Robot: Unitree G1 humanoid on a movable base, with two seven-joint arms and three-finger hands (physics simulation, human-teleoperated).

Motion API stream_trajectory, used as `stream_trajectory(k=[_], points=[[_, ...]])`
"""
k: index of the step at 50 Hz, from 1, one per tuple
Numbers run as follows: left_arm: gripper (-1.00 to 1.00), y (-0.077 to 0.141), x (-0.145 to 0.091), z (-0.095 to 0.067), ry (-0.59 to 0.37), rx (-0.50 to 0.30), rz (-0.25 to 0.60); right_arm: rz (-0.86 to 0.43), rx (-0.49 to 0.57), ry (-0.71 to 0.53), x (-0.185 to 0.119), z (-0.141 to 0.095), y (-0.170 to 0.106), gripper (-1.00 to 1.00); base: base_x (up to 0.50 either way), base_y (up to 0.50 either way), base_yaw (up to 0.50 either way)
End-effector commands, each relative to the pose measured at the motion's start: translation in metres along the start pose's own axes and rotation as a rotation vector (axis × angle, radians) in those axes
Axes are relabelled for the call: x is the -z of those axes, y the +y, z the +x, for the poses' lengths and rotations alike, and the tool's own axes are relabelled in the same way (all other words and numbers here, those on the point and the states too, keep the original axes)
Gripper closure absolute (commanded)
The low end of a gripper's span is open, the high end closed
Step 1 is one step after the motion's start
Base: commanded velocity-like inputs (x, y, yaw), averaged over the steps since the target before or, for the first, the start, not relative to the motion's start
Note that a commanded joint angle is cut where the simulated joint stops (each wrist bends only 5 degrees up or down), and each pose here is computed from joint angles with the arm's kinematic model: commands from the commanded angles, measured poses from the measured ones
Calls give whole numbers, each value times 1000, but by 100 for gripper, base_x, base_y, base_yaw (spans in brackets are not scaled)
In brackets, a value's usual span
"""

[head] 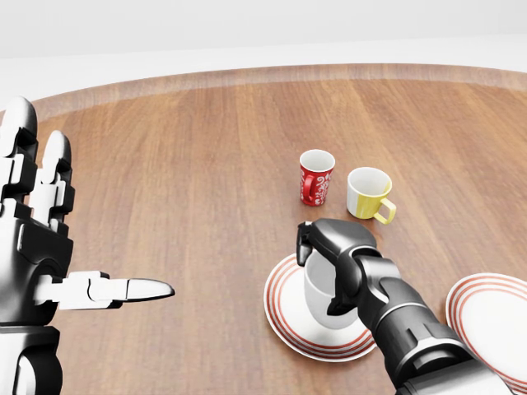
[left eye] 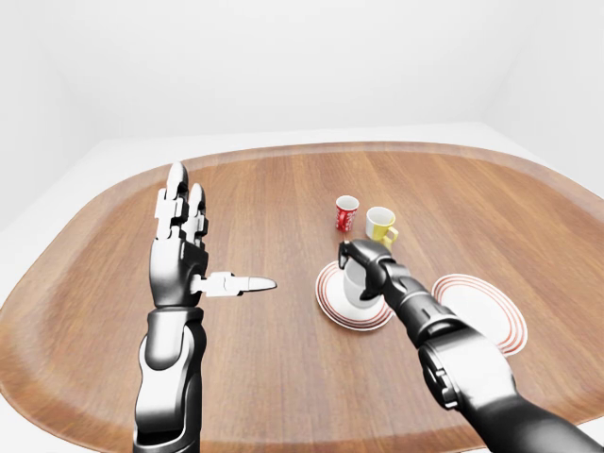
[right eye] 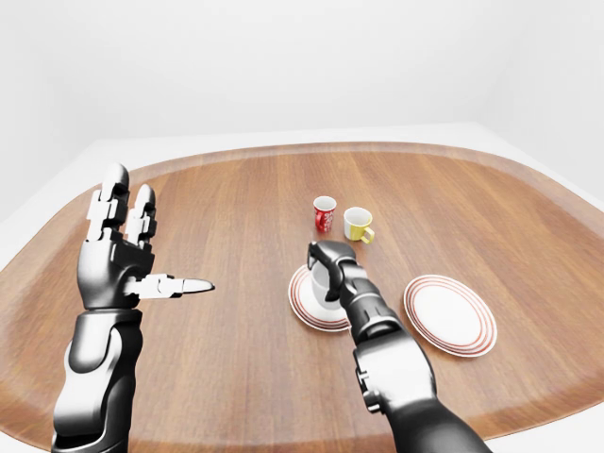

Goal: Put the white mug on the left plate.

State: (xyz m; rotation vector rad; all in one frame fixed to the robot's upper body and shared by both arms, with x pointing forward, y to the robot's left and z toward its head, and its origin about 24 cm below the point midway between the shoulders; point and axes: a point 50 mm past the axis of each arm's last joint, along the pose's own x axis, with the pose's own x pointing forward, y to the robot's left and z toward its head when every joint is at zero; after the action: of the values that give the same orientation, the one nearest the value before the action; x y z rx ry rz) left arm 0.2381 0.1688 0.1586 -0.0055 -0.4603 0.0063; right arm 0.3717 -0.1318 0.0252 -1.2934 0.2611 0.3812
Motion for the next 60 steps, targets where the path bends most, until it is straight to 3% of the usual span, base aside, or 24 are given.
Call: stream_trajectory(k=[1, 14, 17, 20, 21, 22, 41, 60], points=[[-100, 0, -1, 0, -2, -1, 1, -3, 11, 0, 0, 0, 0, 100, 0, 0, 0], [-100, 0, 0, 0, 0, -1, 0, 1, 6, 3, 1, 0, 0, 100, 0, 0, 0], [-100, 0, 0, 0, 0, -1, 0, 2, 6, 3, 1, 0, -1, 91, 0, 0, 0], [-100, 1, 0, 0, 2, -2, 0, 6, 3, 4, 1, 0, 0, 61, 0, 0, 0], [-100, 1, 1, 0, 2, -3, 0, 5, -5, 5, 2, 0, 1, -56, 0, 0, 0], [-100, 1, 1, 0, 3, -3, 0, 7, -9, 5, 2, 0, 2, -100, 0, 0, 0], [-100, 2, 3, 0, 14, -10, 5, -15, -108, 34, 14, -6, 27, -100, 0, 0, 0], [-100, 2, 3, 1, 14, -10, 4, -28, -85, -27, 1, -3, 0, -100, 0, 0, 0]])
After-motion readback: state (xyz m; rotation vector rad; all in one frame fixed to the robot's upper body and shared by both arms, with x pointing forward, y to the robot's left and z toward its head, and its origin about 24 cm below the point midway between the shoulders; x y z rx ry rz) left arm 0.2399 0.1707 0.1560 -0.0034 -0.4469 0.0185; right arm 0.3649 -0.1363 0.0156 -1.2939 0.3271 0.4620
